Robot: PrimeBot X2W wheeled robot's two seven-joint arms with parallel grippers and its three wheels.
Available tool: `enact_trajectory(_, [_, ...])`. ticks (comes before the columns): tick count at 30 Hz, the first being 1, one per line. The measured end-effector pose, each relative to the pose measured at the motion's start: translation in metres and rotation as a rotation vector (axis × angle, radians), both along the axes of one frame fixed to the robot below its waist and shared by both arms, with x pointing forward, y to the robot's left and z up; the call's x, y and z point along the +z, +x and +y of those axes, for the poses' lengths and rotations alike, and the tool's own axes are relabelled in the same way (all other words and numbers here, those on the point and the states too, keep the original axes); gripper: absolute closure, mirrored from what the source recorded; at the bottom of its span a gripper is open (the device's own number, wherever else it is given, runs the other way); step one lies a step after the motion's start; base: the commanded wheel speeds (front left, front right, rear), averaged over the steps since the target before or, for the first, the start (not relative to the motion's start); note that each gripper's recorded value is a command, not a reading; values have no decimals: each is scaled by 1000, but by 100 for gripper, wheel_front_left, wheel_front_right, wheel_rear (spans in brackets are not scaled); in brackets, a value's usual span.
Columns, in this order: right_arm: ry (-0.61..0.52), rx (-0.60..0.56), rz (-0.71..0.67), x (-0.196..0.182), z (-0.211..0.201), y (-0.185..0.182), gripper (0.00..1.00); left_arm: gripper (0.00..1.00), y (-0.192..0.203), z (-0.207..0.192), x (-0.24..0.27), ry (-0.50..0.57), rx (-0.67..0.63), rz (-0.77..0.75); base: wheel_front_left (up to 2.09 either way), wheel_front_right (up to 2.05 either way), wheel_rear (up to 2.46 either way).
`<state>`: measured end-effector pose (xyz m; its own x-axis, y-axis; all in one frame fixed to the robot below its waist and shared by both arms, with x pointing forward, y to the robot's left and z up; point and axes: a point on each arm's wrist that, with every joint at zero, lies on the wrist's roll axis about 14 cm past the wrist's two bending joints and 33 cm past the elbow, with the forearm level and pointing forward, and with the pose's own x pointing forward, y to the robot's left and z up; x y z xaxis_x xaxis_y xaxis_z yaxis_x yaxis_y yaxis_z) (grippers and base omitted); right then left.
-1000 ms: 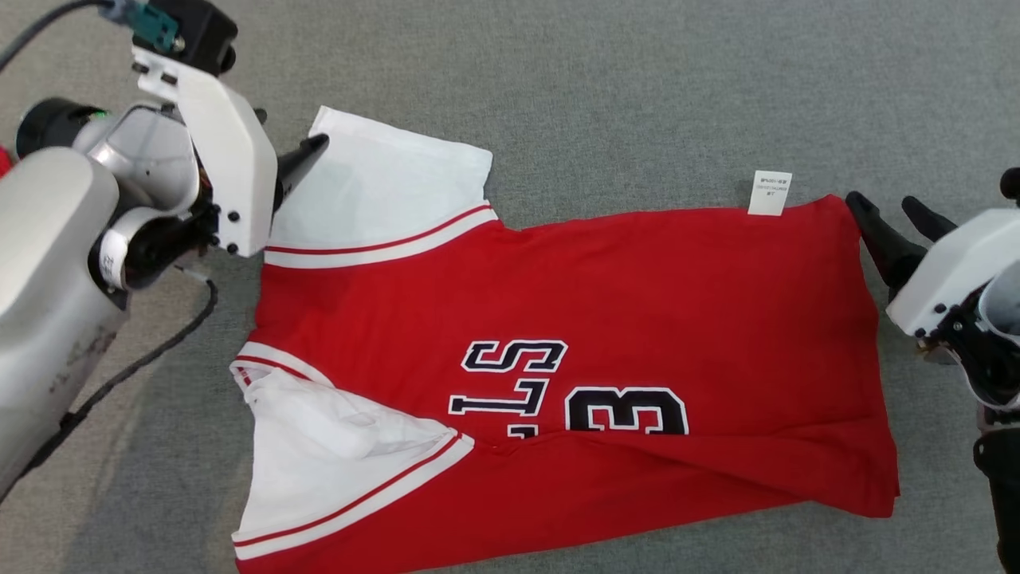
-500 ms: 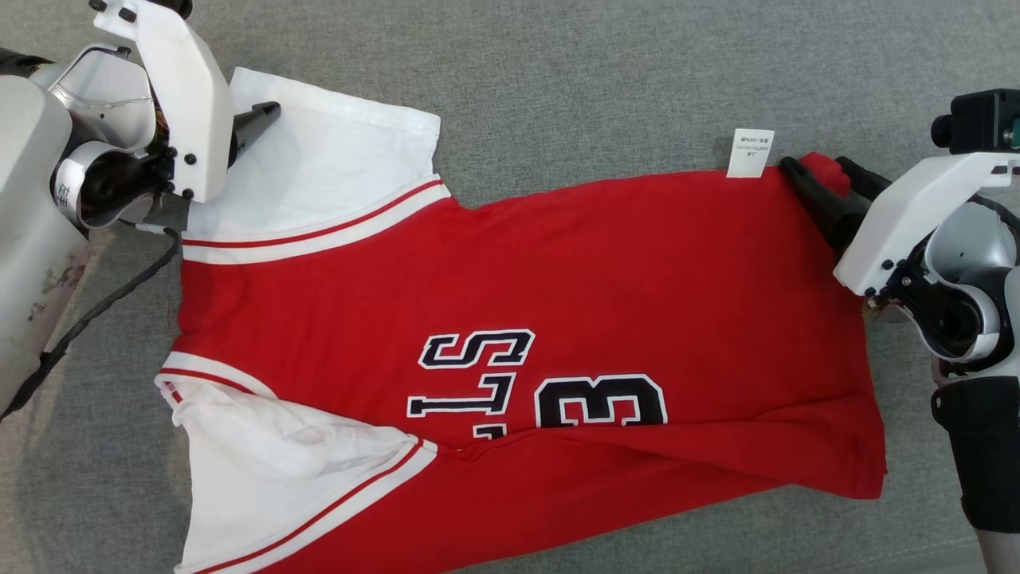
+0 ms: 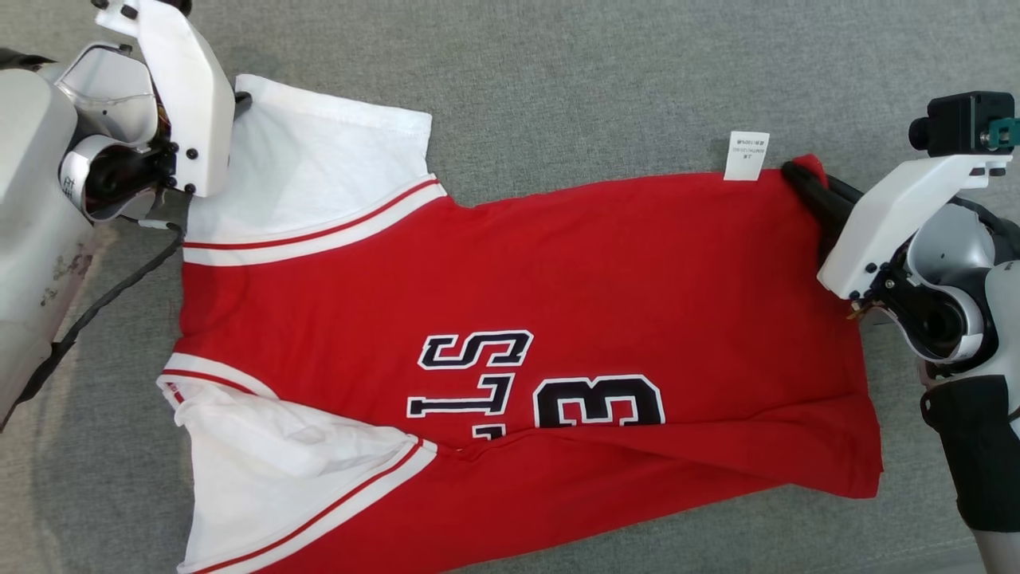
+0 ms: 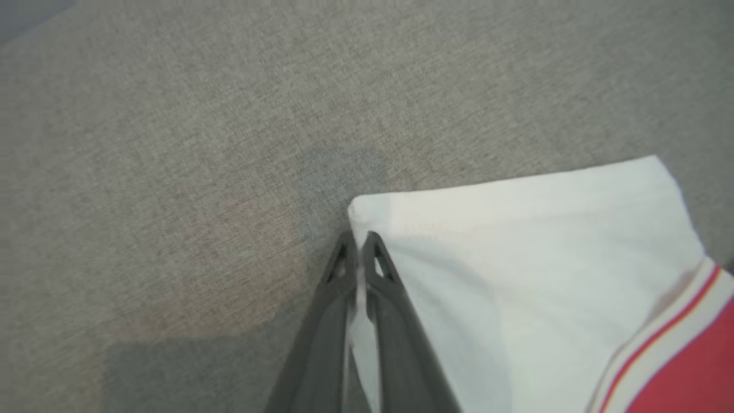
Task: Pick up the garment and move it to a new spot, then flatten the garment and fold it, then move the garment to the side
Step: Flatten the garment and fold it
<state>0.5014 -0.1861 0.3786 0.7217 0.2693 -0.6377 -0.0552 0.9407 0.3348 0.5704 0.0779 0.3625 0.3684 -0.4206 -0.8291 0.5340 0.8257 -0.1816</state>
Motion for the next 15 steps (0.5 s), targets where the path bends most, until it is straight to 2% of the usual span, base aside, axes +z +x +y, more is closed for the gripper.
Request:
enact_trajectory(8, [15,-27,-21,12,-5,-3,100,100,-5,3,26,-25,26,-40,0,0,0])
enact_trajectory(12, [12,-18,-30,23,-4,-6,100,100,-20,-2,41,-89,47,-22,0,0,0])
enact_trajectory(15, [15,-4,-23,30,-2,-11,100,100,-31,2,54,-90,41,-18,0,0,0])
